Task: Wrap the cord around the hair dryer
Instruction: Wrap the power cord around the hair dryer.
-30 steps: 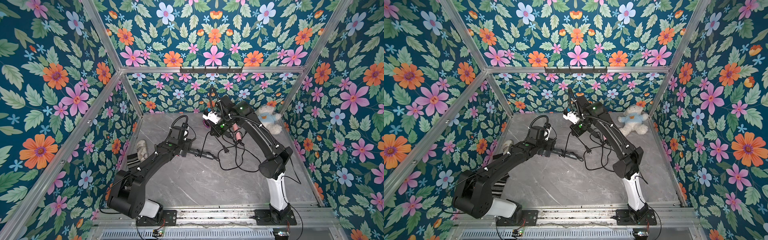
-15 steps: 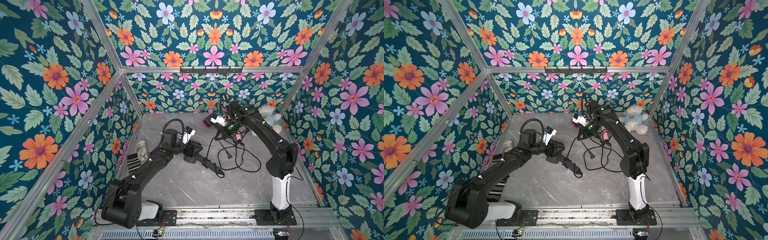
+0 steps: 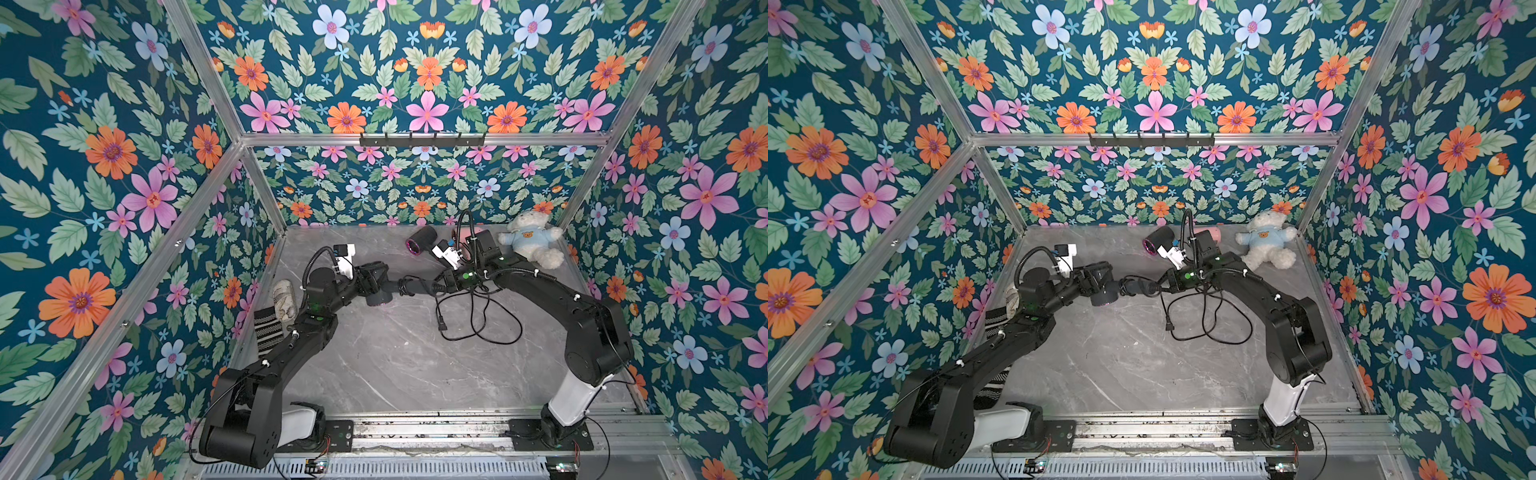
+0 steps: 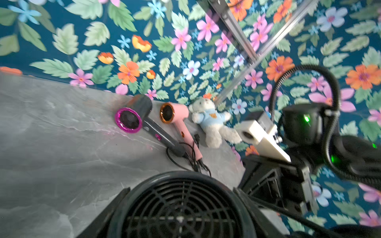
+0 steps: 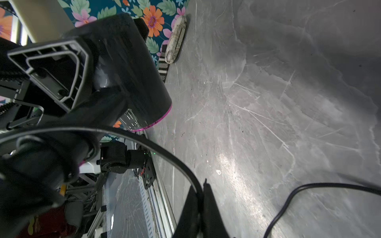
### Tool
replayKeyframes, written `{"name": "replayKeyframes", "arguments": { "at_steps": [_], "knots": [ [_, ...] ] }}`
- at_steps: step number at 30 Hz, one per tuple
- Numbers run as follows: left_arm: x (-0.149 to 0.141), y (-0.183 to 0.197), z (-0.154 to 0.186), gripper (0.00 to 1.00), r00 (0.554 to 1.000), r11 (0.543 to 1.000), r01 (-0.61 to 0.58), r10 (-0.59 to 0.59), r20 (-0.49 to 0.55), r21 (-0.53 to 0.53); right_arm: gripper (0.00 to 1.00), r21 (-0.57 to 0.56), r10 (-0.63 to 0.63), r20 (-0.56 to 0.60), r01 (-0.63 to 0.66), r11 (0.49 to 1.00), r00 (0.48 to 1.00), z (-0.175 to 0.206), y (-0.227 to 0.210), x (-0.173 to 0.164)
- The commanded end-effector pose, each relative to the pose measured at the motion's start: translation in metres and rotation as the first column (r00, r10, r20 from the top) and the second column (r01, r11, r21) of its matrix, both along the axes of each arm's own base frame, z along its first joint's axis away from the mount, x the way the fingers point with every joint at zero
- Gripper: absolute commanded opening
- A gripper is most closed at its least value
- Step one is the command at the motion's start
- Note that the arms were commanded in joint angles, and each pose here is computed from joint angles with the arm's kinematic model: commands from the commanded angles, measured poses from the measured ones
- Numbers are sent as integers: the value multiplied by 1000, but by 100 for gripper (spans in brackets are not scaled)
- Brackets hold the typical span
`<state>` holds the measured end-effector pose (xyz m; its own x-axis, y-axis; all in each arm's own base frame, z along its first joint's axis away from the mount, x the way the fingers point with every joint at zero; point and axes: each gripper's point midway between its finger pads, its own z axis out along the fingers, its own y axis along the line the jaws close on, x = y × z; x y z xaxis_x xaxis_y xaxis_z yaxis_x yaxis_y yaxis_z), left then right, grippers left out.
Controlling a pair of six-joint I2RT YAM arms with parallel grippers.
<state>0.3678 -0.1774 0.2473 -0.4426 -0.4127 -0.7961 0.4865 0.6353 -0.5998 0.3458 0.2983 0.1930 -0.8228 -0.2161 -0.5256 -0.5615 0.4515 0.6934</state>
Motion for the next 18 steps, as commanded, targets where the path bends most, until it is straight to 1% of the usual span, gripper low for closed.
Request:
{"name": "replayKeyframes", "arguments": {
  "at_steps": [1,3,6,10,13,16,18],
  "knots": [
    [14,18,35,0,980,974,-187,194,45,-127,0,151,-77,53,68,986,996,27,12,20],
    [14,14,34,0,970,968,-236,239,37,-81,0,173,-93,31,86,981,995,23,15,19],
    [14,21,23,0,933,933,-359,359,-6,0,0,99,-109,48,104,990,993,9,23,12],
    [10,37,8,0,872,873,-486,482,-91,-36,0,61,-111,67,107,992,992,-5,39,-2],
    [8,45,-5,0,832,835,-547,535,-148,-53,0,101,-148,92,139,985,985,-7,46,-6],
    [5,54,-14,0,785,794,-607,593,-179,-31,0,181,-196,84,179,967,977,-1,47,-7],
    [2,63,-19,0,745,759,-652,641,-183,6,0,191,-204,65,188,963,977,-3,49,-9]
  ]
}}
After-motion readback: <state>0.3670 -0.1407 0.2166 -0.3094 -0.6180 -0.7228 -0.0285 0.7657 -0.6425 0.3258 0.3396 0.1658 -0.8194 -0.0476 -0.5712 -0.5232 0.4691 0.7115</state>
